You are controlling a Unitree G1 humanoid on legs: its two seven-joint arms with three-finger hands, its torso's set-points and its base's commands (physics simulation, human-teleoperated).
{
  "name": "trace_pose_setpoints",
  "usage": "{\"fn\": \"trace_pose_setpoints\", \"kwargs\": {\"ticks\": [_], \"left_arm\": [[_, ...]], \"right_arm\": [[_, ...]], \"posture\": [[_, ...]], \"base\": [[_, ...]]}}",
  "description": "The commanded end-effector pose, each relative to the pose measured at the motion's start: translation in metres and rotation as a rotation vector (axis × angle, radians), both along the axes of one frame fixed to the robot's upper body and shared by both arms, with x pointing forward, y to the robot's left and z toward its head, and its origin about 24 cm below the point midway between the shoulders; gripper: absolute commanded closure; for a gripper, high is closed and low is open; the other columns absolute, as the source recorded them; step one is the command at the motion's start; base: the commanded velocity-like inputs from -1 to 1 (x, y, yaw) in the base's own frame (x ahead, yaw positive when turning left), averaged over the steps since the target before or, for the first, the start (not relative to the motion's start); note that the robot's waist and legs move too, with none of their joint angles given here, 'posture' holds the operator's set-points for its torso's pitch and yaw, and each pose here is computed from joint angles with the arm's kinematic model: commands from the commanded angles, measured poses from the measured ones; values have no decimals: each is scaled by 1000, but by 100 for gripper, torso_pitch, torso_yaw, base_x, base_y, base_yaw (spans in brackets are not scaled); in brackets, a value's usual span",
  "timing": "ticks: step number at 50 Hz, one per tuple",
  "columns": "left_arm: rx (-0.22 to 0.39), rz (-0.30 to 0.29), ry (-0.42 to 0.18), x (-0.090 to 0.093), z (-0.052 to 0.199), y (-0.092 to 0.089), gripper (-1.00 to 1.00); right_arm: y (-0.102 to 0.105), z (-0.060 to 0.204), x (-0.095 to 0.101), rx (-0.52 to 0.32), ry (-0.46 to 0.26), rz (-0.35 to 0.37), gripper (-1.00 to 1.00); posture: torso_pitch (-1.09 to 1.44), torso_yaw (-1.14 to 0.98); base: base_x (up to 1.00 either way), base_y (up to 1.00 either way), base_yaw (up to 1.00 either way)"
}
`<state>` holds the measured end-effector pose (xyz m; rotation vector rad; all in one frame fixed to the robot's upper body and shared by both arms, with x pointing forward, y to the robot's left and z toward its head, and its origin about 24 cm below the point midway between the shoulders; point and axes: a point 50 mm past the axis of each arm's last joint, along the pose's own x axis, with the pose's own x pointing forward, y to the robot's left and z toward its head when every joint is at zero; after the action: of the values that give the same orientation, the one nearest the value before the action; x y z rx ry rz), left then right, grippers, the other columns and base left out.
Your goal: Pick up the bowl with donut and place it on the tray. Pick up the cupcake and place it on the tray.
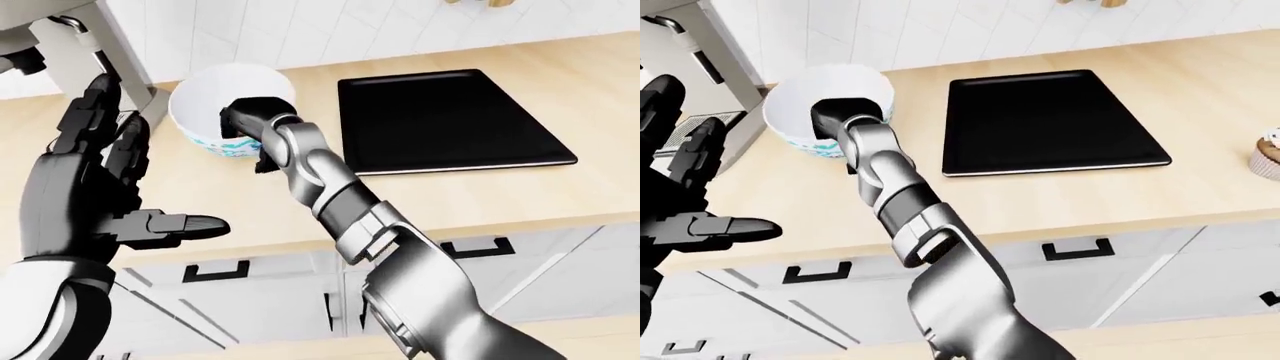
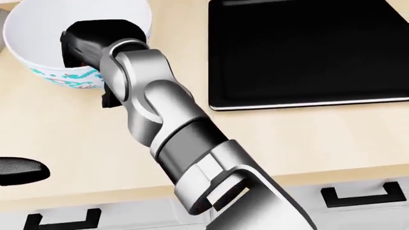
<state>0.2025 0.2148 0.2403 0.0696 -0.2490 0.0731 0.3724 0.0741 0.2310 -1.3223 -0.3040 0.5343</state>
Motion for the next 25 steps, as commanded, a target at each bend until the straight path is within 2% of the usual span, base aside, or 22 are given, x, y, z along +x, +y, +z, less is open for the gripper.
{"fn": "trace_pose_setpoints", "kwargs": {"ticks": [1, 4, 5, 9, 11, 13, 15, 16, 25], "left_arm": [[16, 11, -66, -4, 9, 1, -100], [13, 13, -64, -4, 8, 2, -100], [14, 12, -63, -4, 7, 1, -100], [12, 11, -63, -4, 7, 2, -100], [12, 12, -62, -4, 6, 2, -100], [11, 11, -61, -4, 6, 2, -100], [11, 10, -61, -3, 6, 2, -100], [11, 9, -60, -3, 6, 1, -100], [8, 4, -59, -3, 5, 0, -100]], "right_arm": [[3, 15, -1, 22, -65, 14, 6], [0, 15, 1, 1, -113, -1, 7], [-1, 16, 3, -12, -149, -10, 13], [-9, 23, 8, 9, -223, -45, 30], [-13, 28, 10, 24, -259, -68, 46], [-16, 34, 12, 38, -276, -83, 76], [-17, 38, 12, 40, -283, -86, 87], [-18, 43, 12, 41, -290, -87, 100], [-25, 74, 12, 65, -317, -89, 100]], "posture": [[0, 0], [0, 0], [0, 0], [0, 0], [0, 0], [0, 0], [0, 0], [0, 0], [0, 0]], "base": [[0, 0, 0], [0, 0, 0], [0, 0, 0], [0, 0, 0], [0, 0, 0], [0, 0, 0], [0, 0, 0], [0, 0, 0], [0, 0, 0]]}}
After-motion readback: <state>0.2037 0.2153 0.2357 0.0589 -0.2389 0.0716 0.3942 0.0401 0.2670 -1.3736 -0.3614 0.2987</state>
